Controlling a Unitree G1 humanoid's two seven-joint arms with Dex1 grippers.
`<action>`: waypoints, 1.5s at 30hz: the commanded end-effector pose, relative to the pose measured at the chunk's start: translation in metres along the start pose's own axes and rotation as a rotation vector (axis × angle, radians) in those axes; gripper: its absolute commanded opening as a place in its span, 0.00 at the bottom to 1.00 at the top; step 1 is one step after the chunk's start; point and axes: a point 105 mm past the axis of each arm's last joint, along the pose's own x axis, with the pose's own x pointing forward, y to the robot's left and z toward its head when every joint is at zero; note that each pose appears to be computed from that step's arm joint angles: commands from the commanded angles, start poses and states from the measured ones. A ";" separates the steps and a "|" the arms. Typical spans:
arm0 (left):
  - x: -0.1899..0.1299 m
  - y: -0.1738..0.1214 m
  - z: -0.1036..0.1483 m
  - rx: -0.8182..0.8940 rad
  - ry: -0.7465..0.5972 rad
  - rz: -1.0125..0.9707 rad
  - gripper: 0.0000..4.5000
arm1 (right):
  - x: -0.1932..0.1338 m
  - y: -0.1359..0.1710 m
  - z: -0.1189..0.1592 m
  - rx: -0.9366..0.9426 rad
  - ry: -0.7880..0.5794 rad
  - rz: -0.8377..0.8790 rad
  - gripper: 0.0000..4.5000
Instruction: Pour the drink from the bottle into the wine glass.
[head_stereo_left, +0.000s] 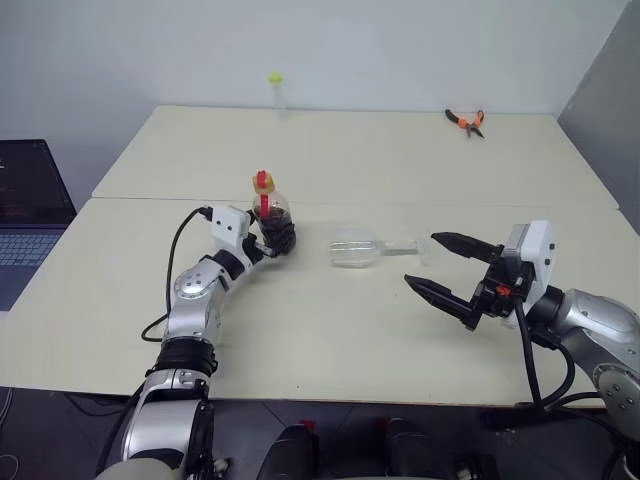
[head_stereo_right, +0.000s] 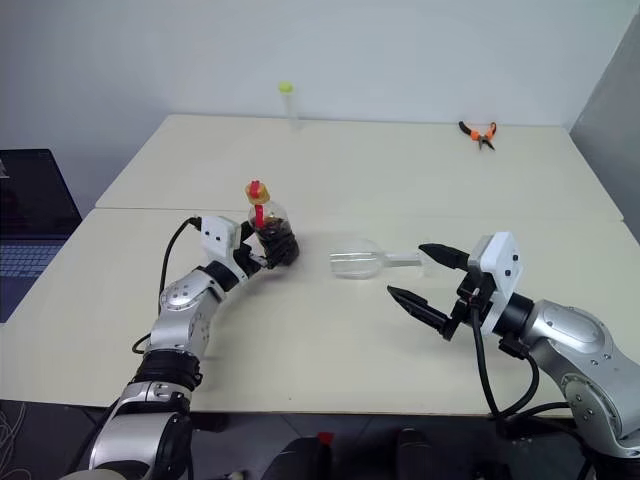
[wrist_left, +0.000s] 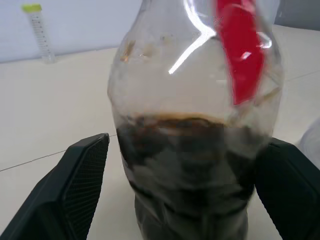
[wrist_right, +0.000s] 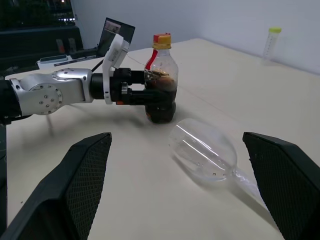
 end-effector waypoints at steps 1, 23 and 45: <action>0.009 0.000 0.014 0.018 -0.045 -0.008 0.99 | 0.003 0.008 0.014 -0.037 -0.044 0.026 1.00; -0.023 -0.067 0.061 0.085 -0.090 -0.381 0.43 | -0.002 0.008 0.025 -0.085 -0.057 -0.070 1.00; -0.025 -0.170 0.031 0.192 0.038 -0.875 0.35 | 0.020 0.029 0.042 0.013 -0.025 0.042 1.00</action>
